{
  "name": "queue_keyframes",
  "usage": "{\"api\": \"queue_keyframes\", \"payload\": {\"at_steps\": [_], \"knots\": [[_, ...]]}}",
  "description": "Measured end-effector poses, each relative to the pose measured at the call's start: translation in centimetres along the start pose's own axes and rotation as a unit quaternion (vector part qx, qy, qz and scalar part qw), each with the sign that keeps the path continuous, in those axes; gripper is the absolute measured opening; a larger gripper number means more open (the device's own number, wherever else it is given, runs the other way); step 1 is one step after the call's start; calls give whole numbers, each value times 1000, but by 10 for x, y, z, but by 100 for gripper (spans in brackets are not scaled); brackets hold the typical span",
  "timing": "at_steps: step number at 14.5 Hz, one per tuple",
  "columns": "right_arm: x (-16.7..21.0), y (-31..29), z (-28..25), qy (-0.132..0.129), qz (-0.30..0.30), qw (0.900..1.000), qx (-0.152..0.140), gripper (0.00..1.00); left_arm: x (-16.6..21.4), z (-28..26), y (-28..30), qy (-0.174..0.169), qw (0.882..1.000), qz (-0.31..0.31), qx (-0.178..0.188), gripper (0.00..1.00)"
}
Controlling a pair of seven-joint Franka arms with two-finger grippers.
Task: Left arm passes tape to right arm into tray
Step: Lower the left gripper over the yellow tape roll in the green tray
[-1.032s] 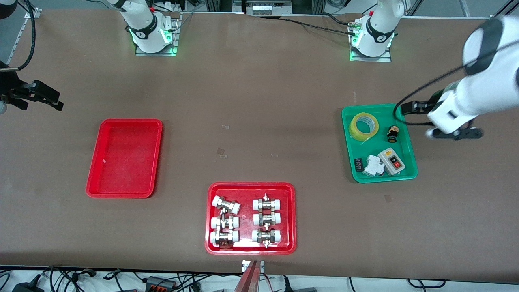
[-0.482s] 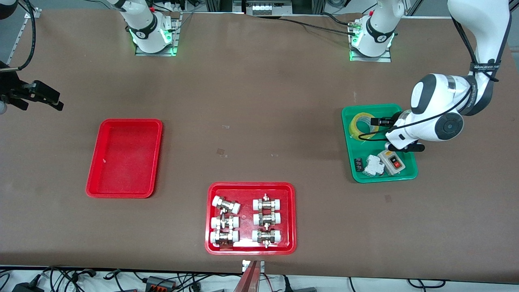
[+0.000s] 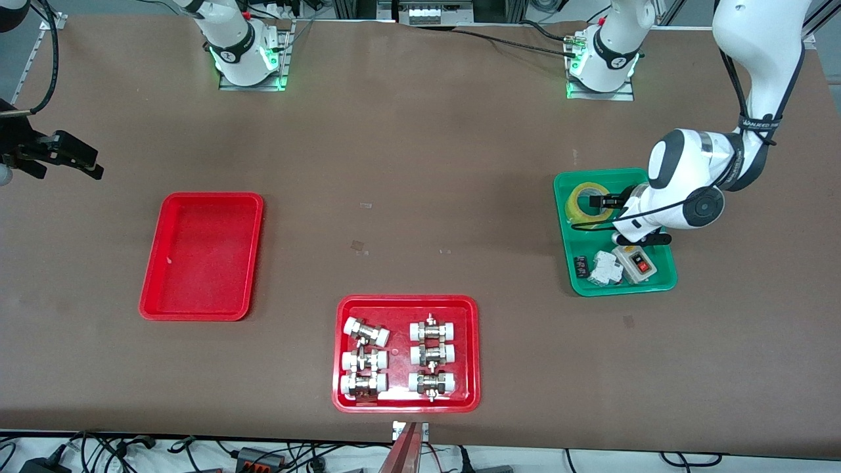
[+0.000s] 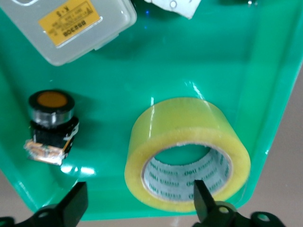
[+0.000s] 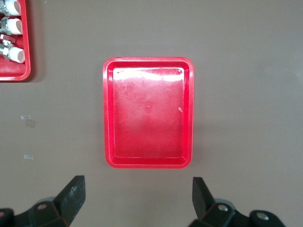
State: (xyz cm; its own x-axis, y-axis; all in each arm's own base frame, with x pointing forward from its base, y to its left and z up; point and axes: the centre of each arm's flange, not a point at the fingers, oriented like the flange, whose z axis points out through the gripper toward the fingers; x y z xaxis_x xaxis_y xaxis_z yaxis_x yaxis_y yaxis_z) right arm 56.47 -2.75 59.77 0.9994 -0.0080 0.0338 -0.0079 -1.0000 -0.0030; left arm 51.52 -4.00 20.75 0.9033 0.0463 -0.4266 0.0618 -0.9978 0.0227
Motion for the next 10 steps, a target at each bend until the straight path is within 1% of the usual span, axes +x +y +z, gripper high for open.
{"api": "queue_keyframes", "payload": {"at_steps": [1, 2, 3, 4, 5, 6, 7, 8, 9, 10], "knots": [[0, 0, 0, 0, 0, 1000, 0, 100, 2, 3, 0, 0, 1000, -1, -1, 96], [0, 0, 0, 0, 0, 1000, 0, 100, 2, 5, -1, -1, 1000, -2, -2, 91], [0, 0, 0, 0, 0, 1000, 0, 100, 3, 6, -1, -1, 1000, -2, -2, 80], [0, 0, 0, 0, 0, 1000, 0, 100, 3, 5, -1, -1, 1000, -2, -2, 80], [0, 0, 0, 0, 0, 1000, 0, 100, 3, 5, -1, 0, 1000, -3, -2, 77], [0, 0, 0, 0, 0, 1000, 0, 100, 3, 6, -1, 1, 1000, -3, -2, 68], [0, 0, 1, -1, 0, 1000, 0, 100, 3, 7, -1, 3, 1000, -3, -2, 56], [0, 0, 1, -1, 0, 1000, 0, 100, 3, 9, -1, 6, 1000, -2, -3, 45], [0, 0, 1, -1, 0, 1000, 0, 100, 2, 12, -1, 8, 1000, -2, -3, 38], [0, 0, 1, -1, 0, 1000, 0, 100, 2, 14, -1, 9, 1000, -2, -3, 38]]}}
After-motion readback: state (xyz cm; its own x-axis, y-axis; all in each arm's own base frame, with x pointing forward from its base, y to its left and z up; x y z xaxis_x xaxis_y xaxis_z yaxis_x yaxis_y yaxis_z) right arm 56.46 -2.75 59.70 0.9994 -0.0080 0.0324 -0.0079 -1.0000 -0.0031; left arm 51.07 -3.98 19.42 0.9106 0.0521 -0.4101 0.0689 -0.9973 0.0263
